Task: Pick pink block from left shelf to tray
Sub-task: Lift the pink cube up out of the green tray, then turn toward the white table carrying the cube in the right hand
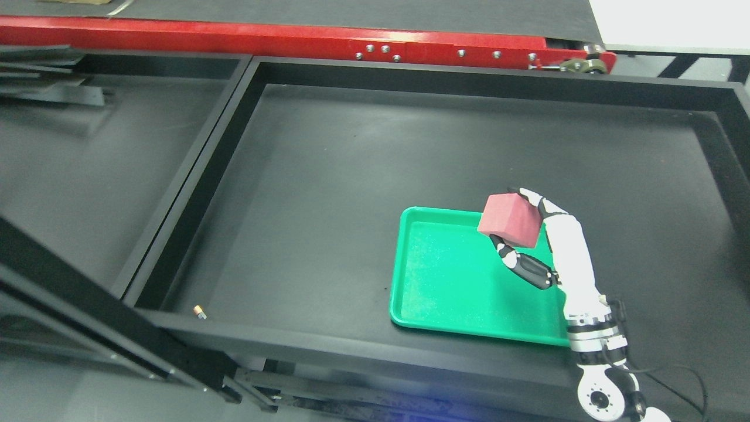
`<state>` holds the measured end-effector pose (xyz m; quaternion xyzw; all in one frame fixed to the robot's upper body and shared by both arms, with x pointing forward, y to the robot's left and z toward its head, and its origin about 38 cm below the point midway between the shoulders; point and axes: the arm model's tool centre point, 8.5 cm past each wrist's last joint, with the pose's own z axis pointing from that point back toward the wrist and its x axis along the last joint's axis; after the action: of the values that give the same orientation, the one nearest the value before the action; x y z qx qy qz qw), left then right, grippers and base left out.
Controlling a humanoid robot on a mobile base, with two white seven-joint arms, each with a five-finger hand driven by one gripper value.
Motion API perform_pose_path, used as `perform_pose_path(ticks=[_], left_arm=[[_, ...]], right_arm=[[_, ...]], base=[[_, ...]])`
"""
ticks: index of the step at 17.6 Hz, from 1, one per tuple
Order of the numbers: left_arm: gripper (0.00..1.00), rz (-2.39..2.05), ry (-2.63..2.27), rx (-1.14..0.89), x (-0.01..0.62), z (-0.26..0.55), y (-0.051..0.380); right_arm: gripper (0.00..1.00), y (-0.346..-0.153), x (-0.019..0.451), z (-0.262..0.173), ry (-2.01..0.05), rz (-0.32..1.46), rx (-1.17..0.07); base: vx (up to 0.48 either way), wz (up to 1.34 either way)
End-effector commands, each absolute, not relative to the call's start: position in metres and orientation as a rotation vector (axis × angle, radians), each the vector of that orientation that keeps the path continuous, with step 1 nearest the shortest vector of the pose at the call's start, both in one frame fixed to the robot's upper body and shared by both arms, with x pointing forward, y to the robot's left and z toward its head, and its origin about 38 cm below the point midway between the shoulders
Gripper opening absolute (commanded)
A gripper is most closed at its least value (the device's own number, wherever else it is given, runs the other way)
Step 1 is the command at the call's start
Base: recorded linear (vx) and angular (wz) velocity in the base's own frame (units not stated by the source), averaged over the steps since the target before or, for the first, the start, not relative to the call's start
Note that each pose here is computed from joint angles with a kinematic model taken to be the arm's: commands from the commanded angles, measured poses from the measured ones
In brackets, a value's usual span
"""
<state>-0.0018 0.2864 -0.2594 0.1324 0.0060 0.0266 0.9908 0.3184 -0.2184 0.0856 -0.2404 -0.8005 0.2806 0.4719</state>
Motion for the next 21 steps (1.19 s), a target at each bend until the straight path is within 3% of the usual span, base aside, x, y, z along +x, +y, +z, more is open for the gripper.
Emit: perform_pose_path(ticks=[1, 21], left_arm=[[1.00, 0.056, -0.035, 0.281, 0.0230, -0.2580, 0.2972], [1.00, 0.056, -0.035, 0.281, 0.0231, -0.2580, 0.2972]], right_arm=[[0.04, -0.2350, 0.3149, 0.0903, -1.958, 0.672, -0.629], [0.04, -0.2303, 0.3078, 0.0828, -1.943, 0.682, -0.603]], base=[[-0.110, 0.33], [-0.146, 0.66]])
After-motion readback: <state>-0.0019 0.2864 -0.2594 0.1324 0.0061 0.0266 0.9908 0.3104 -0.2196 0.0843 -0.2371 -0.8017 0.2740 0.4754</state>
